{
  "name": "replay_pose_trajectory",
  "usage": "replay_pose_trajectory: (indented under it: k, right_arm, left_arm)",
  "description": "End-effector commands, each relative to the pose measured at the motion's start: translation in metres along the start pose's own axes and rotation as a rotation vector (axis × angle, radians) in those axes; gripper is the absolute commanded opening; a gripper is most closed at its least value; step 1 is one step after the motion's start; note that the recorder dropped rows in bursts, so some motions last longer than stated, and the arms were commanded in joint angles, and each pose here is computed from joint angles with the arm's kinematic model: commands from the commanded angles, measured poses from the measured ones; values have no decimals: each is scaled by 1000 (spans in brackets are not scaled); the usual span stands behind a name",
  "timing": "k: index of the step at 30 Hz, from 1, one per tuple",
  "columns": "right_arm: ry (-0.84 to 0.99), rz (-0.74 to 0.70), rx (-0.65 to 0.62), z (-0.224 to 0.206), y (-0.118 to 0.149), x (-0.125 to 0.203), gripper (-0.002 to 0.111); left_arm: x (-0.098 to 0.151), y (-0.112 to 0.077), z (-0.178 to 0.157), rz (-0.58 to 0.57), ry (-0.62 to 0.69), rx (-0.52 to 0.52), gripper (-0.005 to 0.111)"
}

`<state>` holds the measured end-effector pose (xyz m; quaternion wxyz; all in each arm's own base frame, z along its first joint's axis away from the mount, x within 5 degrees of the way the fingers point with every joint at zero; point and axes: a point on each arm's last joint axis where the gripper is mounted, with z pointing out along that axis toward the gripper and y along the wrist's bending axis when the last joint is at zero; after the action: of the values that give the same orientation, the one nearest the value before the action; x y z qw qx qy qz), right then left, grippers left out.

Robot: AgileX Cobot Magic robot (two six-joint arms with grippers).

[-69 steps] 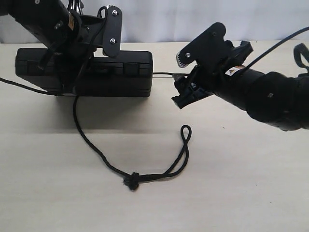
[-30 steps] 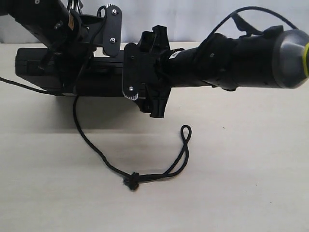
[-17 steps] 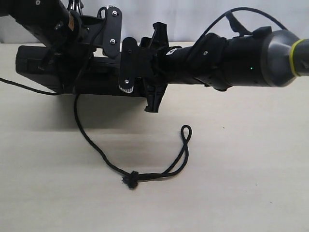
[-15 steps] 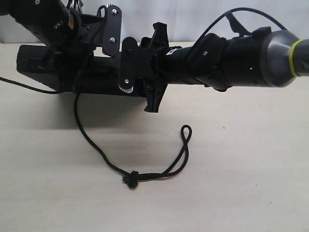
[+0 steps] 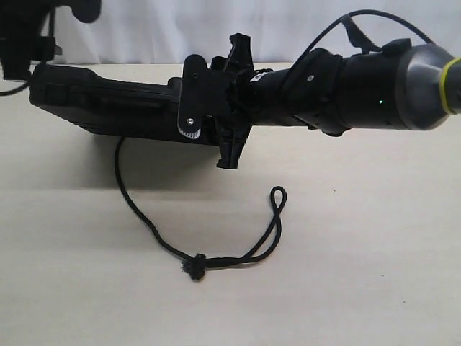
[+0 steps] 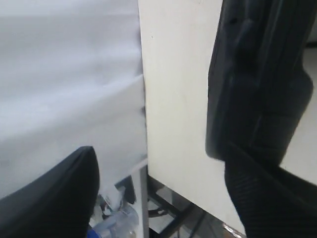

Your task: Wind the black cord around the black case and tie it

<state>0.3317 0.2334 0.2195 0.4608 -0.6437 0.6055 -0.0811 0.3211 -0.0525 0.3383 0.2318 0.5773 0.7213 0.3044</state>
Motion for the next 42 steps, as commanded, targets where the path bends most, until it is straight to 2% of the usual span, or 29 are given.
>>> replay_pose_trajectory:
  k: [1,4,7,11,18,21,31,34,36,38,40,42]
  right_arm:
    - [-11,36,71,-16,-20,0,4]
    - [-5,89,34,-17,-22,9,4]
    - [0,121,10,-17,-24,17,4]
    - [1,120,5,-17,-24,18,4]
    - [1,116,5,-17,-24,18,4]
    - [1,116,5,-17,-24,18,4]
    - [1,116,5,-17,-24,18,4]
    - [1,116,5,-17,-24,18,4]
    - [1,116,5,-17,-24,18,4]
    - [1,116,7,-17,-24,18,4]
    - [1,116,7,-17,-24,18,4]
    - [-2,148,8,-17,-24,18,4]
  left_arm:
    - [21,-3,8,-66,10,112,69]
    - [32,-8,20,-92,7,196,69]
    - [37,-14,32,-83,11,213,69]
    - [33,-21,44,-30,-24,190,69]
    - [21,-28,52,90,-165,128,69]
    - [18,-28,55,90,-192,125,69]
    - [12,-43,92,94,-179,214,69]
    - [10,-43,102,92,-184,194,69]
    - [8,-42,105,70,-198,165,69]
    - [5,-40,105,-2,-216,158,68]
    - [5,-40,105,-50,-214,158,58]
    - [6,-42,105,-51,-204,181,37]
